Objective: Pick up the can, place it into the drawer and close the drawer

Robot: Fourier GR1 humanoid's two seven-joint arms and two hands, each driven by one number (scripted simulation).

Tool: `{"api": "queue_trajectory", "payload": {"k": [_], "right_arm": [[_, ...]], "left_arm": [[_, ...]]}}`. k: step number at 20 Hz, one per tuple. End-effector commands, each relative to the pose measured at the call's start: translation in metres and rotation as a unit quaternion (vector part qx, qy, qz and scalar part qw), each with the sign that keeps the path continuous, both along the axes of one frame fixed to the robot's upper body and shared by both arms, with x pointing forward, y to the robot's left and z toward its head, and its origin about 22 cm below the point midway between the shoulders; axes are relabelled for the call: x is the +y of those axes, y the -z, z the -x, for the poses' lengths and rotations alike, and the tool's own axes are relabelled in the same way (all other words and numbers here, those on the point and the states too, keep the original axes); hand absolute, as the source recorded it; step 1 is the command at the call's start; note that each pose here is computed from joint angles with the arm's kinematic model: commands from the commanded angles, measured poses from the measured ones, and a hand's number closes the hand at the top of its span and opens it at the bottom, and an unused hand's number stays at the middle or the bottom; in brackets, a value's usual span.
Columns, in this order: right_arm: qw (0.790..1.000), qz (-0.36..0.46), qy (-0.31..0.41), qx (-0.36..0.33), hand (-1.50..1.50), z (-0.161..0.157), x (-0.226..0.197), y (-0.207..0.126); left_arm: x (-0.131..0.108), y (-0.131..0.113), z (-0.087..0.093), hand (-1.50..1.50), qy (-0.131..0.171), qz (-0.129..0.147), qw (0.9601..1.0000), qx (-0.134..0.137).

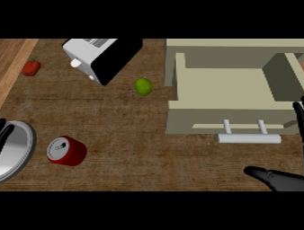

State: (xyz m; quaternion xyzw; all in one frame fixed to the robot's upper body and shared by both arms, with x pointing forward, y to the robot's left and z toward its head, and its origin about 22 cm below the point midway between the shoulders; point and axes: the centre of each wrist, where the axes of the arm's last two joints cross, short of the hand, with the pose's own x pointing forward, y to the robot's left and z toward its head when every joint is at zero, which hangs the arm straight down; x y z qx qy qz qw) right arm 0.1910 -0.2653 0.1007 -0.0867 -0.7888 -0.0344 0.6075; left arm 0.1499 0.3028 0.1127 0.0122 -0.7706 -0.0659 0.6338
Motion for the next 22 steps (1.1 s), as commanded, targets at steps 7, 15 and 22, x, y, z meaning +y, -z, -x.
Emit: {"api": "queue_trajectory", "payload": {"k": [7,15,22], "right_arm": [[1.000,-0.002,0.017,0.015,-1.50,0.024,-0.047,0.013],[1.000,0.000,0.010,0.017,-1.50,0.047,-0.071,0.004],[1.000,-0.007,0.012,0.023,-1.50,0.077,-0.072,0.012]], "left_arm": [[0.031,-0.013,0.030,-1.50,0.000,-0.005,0.9995,0.032],[0.038,-0.042,0.043,-1.50,-0.024,0.040,0.9980,0.043],[0.051,-0.040,0.049,-1.50,-0.019,0.111,0.9907,0.077]]}}
